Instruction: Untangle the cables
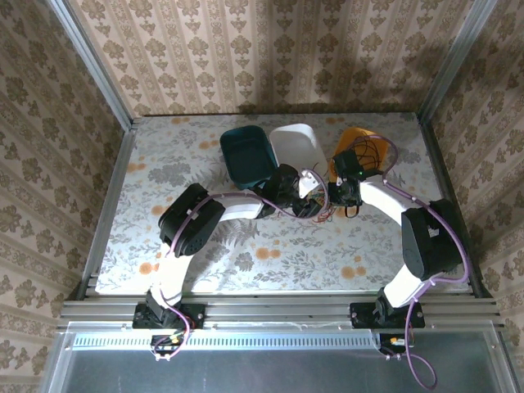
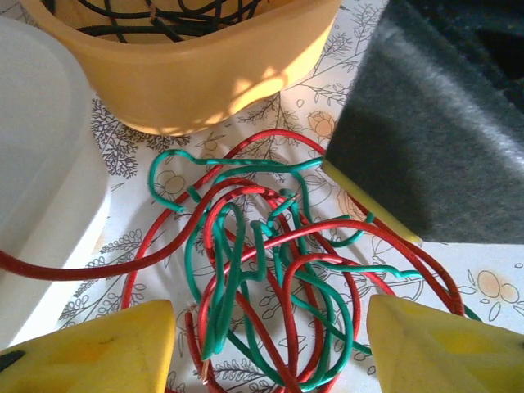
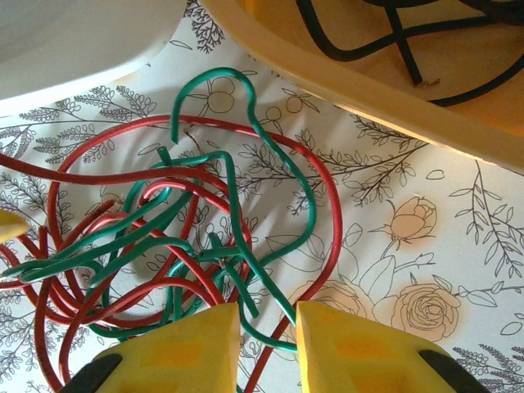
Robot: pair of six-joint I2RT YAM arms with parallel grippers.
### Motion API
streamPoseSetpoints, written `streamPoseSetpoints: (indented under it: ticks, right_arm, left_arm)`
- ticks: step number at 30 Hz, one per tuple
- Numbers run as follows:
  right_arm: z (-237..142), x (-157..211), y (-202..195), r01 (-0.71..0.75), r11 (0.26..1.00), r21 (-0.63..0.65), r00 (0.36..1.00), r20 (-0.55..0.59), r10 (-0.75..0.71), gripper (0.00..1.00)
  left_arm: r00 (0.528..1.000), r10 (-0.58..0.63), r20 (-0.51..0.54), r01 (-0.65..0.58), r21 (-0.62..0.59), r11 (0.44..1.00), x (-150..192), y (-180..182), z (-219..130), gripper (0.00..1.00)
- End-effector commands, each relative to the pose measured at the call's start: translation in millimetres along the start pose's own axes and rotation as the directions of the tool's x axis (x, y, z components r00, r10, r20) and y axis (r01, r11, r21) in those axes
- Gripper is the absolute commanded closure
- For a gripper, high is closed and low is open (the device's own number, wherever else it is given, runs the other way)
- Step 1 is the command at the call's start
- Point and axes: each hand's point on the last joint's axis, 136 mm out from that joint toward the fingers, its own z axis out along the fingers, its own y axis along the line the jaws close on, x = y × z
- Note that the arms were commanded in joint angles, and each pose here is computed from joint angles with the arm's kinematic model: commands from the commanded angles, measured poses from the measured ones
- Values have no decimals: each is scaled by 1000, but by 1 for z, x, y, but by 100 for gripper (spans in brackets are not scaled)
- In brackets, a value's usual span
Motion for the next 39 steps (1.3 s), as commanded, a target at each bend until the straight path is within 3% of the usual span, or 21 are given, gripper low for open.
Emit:
streamPoseSetpoints:
  ticks: [1, 8, 19, 30, 39]
  right_arm:
    - [-5, -12, -3, 4, 1000, 16, 999, 34, -4, 73]
    - [6, -7, -9, -16, 999, 43, 1000, 18, 15, 73]
    - [-16, -18, -15, -24, 998, 62, 996, 84, 18, 67]
    - [15, 0, -1, -62, 998, -16, 998, -7, 62, 68]
    - [-7, -9, 11, -53, 996, -78, 997, 42, 57, 68]
  left_arm:
    - [1000, 21, 10, -21, 25, 999, -6, -6, 4, 36]
    - [1000, 18, 4, -18, 22, 1000, -3, -5, 7, 36]
    - [1000, 17, -4, -17, 14, 1000, 1, -3, 7, 37]
    - [1000, 16, -12, -16, 12, 1000, 4, -3, 10, 37]
    - [999, -8, -31, 8, 2, 1000, 16, 6, 18, 39]
